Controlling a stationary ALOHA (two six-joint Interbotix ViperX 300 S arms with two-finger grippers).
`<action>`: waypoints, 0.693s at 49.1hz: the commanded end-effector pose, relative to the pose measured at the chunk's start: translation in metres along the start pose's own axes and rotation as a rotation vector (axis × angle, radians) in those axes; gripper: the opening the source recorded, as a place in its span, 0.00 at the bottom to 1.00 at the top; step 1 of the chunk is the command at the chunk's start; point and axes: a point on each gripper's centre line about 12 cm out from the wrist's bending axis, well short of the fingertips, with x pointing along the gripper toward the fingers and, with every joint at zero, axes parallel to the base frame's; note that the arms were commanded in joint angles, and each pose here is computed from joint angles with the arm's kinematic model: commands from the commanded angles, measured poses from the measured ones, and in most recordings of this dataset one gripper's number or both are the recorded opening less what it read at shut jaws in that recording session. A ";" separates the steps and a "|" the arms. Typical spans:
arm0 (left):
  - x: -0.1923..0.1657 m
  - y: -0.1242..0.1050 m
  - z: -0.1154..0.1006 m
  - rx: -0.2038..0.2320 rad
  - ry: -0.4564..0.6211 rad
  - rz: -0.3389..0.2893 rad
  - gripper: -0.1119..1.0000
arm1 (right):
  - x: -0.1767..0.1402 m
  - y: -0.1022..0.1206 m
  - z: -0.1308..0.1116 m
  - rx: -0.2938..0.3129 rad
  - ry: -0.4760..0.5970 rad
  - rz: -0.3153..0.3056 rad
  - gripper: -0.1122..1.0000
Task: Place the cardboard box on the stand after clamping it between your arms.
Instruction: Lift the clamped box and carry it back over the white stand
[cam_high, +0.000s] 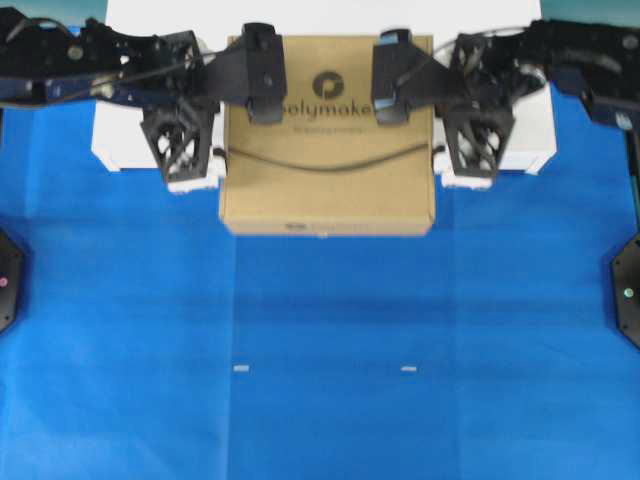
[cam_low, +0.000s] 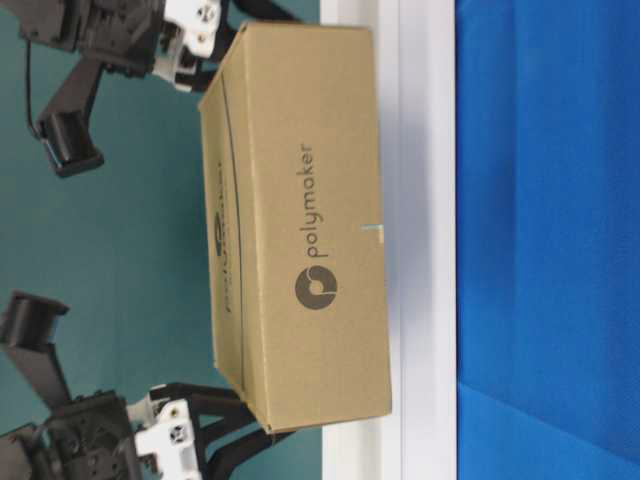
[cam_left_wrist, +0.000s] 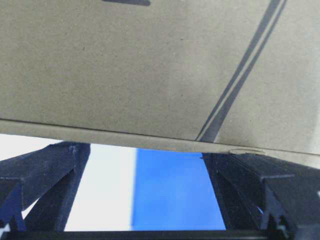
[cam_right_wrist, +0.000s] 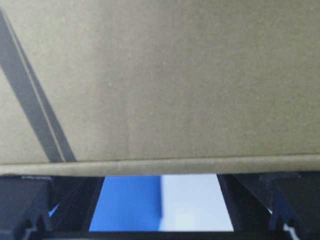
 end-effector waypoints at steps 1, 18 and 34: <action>-0.033 0.013 0.052 -0.028 -0.193 0.039 0.89 | -0.030 -0.008 0.048 0.044 -0.216 -0.014 0.99; -0.025 0.045 0.071 -0.023 -0.204 0.086 0.88 | -0.023 -0.048 0.046 0.043 -0.227 -0.020 0.99; -0.013 0.068 0.070 -0.008 -0.157 0.108 0.87 | -0.020 -0.076 0.053 0.022 -0.244 -0.013 0.99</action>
